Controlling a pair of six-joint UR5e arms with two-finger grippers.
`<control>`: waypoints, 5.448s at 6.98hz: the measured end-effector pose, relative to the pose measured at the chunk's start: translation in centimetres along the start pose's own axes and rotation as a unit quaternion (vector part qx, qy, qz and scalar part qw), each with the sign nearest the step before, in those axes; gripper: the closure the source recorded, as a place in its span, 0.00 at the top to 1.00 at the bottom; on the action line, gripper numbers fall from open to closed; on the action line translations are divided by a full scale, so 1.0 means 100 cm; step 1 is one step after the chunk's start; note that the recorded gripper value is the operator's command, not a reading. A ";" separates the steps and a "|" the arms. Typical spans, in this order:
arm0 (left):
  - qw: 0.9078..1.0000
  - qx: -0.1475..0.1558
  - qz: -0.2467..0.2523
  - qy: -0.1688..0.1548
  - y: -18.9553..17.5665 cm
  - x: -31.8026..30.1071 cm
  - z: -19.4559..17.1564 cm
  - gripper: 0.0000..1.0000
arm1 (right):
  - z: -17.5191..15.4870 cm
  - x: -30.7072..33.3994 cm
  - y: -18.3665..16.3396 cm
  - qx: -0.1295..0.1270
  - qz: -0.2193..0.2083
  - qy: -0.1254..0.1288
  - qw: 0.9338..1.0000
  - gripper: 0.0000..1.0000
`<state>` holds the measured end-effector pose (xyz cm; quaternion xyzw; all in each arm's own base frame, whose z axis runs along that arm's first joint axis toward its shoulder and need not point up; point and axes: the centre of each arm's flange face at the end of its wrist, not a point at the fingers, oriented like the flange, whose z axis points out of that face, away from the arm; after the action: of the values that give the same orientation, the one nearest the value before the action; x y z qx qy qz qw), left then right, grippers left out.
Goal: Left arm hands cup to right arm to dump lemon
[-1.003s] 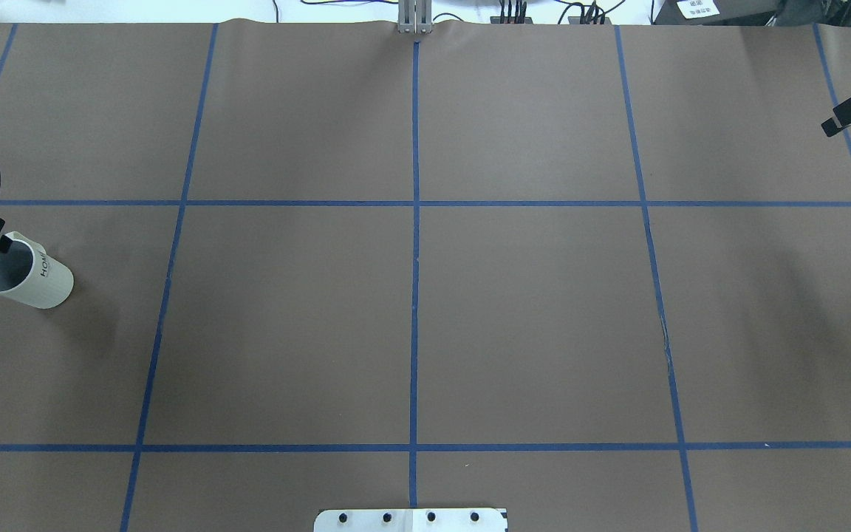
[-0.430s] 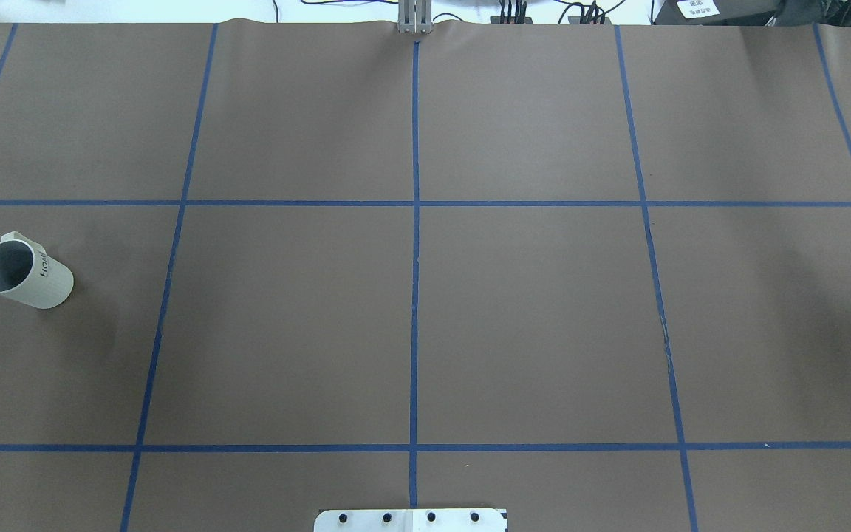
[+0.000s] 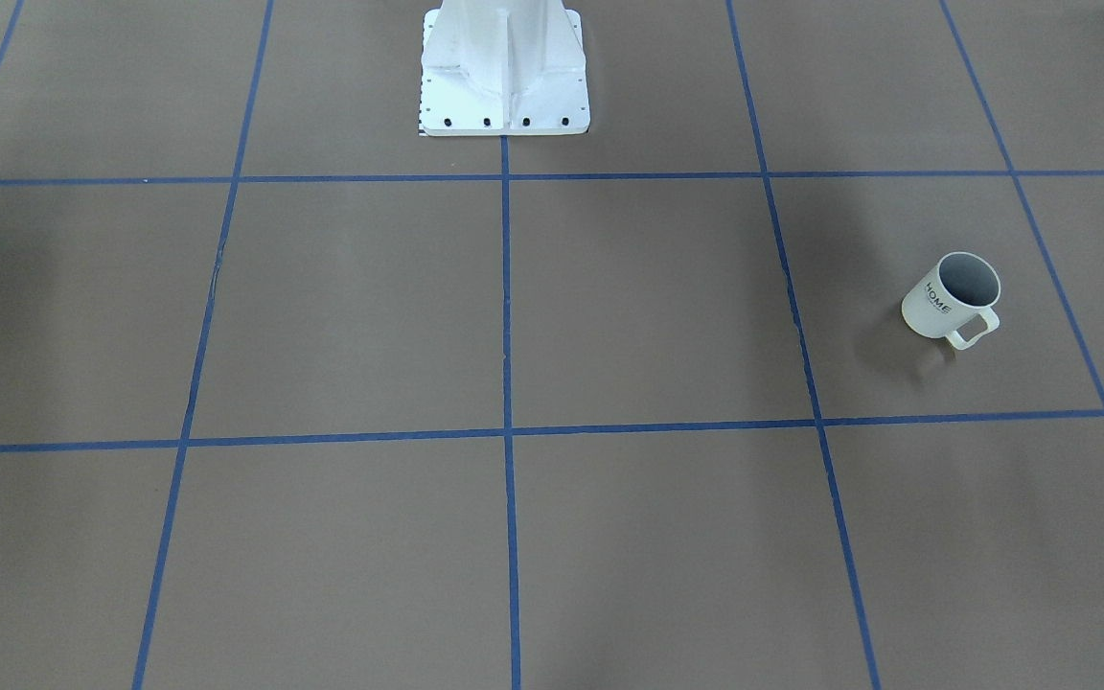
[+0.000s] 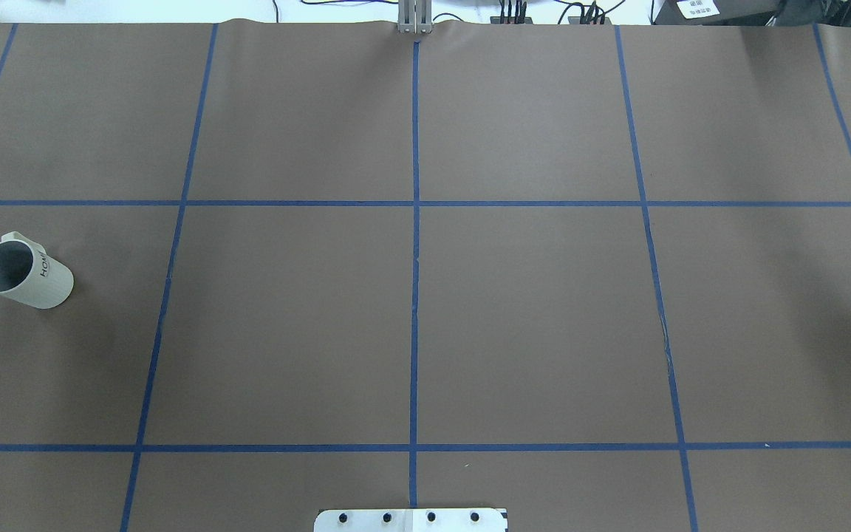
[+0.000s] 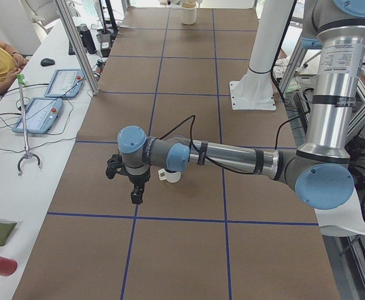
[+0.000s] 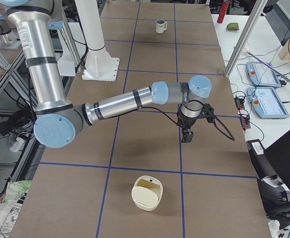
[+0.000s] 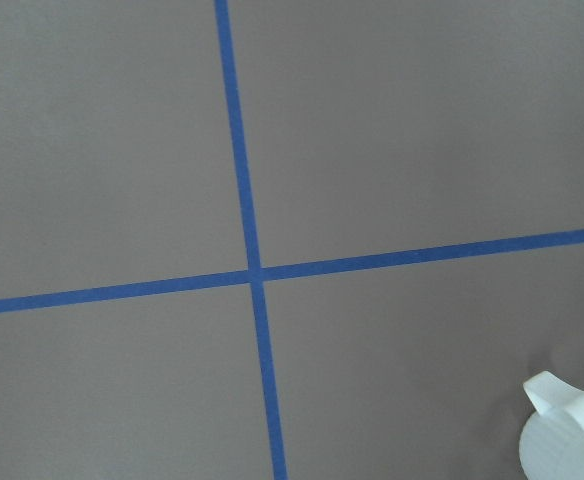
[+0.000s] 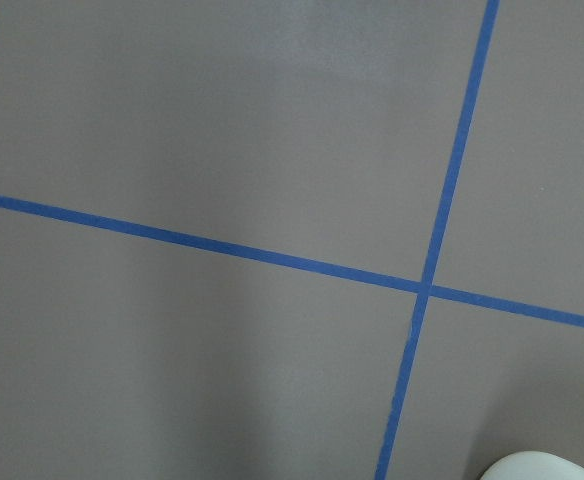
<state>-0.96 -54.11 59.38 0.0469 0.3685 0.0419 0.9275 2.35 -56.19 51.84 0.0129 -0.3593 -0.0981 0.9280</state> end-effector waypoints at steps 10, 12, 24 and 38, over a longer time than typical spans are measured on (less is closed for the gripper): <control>1.000 -0.008 -0.010 0.002 0.000 -0.009 0.007 1.00 | 0.056 0.058 0.078 0.018 0.016 -0.017 1.000 1.00; 1.000 -0.006 -0.009 -0.001 0.003 -0.011 0.006 1.00 | 0.059 0.063 0.086 0.018 0.023 -0.021 0.999 1.00; 1.000 -0.012 -0.022 -0.001 0.066 -0.015 0.002 1.00 | 0.069 0.077 0.095 0.011 0.035 -0.025 0.999 1.00; 0.997 -0.046 -0.049 0.026 0.042 -0.007 0.001 1.00 | 0.079 0.085 0.105 0.011 0.032 -0.013 0.999 1.00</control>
<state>-1.54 -50.02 60.43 -0.0151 0.3924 0.0145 0.9196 4.99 -47.13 64.33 0.0104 -0.3729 -0.0644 0.9256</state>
